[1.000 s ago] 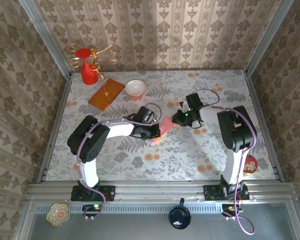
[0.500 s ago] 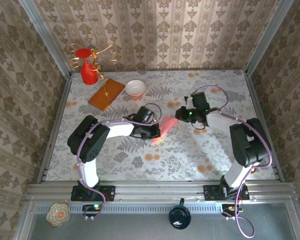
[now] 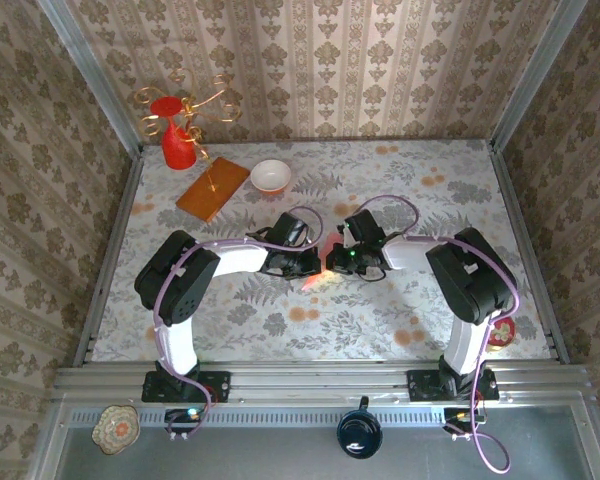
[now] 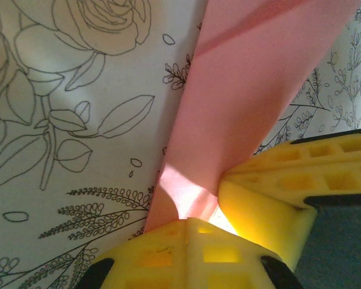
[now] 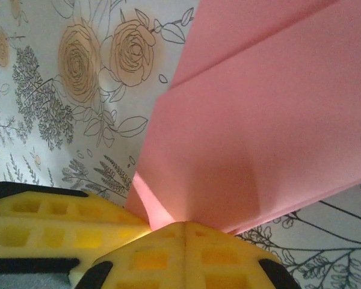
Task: Fold a paper plane with a square sheet of paper (pick it up from the middle)
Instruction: Fold the wing for the fifth time at the center of the table.
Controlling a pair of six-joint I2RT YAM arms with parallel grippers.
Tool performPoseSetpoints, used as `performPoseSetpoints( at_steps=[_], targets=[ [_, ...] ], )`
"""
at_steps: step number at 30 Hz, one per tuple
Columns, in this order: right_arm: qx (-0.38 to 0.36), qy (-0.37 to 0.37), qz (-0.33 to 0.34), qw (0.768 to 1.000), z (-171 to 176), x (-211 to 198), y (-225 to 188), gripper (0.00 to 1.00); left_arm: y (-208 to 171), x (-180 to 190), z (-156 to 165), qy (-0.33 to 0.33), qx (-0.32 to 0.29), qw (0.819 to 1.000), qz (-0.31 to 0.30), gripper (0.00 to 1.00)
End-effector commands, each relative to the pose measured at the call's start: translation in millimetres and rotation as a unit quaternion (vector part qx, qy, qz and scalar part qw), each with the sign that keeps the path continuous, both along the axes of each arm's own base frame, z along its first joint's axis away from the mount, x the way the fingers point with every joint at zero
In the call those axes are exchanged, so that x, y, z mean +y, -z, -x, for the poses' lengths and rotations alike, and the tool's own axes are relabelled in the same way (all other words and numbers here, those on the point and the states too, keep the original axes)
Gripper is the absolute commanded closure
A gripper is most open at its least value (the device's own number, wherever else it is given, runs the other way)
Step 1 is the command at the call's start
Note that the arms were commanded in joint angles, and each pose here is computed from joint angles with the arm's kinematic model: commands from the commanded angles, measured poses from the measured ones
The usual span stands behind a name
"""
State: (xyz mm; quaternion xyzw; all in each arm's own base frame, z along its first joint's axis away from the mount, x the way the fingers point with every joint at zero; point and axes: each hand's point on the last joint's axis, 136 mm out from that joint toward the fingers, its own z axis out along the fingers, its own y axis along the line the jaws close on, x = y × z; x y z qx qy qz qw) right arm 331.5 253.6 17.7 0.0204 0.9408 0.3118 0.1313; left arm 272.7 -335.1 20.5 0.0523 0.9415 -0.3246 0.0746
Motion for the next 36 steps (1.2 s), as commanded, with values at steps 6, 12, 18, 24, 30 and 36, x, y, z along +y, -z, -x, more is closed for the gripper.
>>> performPoseSetpoints(
  at_steps=[6,12,18,24,30,36],
  targets=[
    [0.010,0.052,0.037,0.998,-22.2,-33.7,23.2,1.00,39.6,38.8,35.2,-0.019,0.077,0.993,-0.083,0.99],
    [0.005,0.115,0.029,0.993,-58.3,-76.8,24.6,1.00,44.7,44.0,40.6,-0.022,0.085,0.992,-0.089,1.00],
    [-0.006,0.154,0.018,0.988,-94.4,-107.5,20.5,1.00,47.6,44.8,44.4,-0.022,0.090,0.992,-0.088,1.00],
    [-0.035,0.149,0.006,0.988,-109.9,-115.6,-7.6,0.99,41.6,40.1,40.2,-0.016,0.081,0.993,-0.080,1.00],
    [-0.069,0.113,-0.021,0.991,-79.6,-92.5,-48.1,0.98,34.8,35.1,34.7,-0.013,0.072,0.995,-0.073,1.00],
    [-0.037,0.043,-0.037,0.998,-36.1,-34.8,-37.9,0.98,29.2,31.1,31.0,-0.011,0.064,0.996,-0.066,1.00]
  ],
)
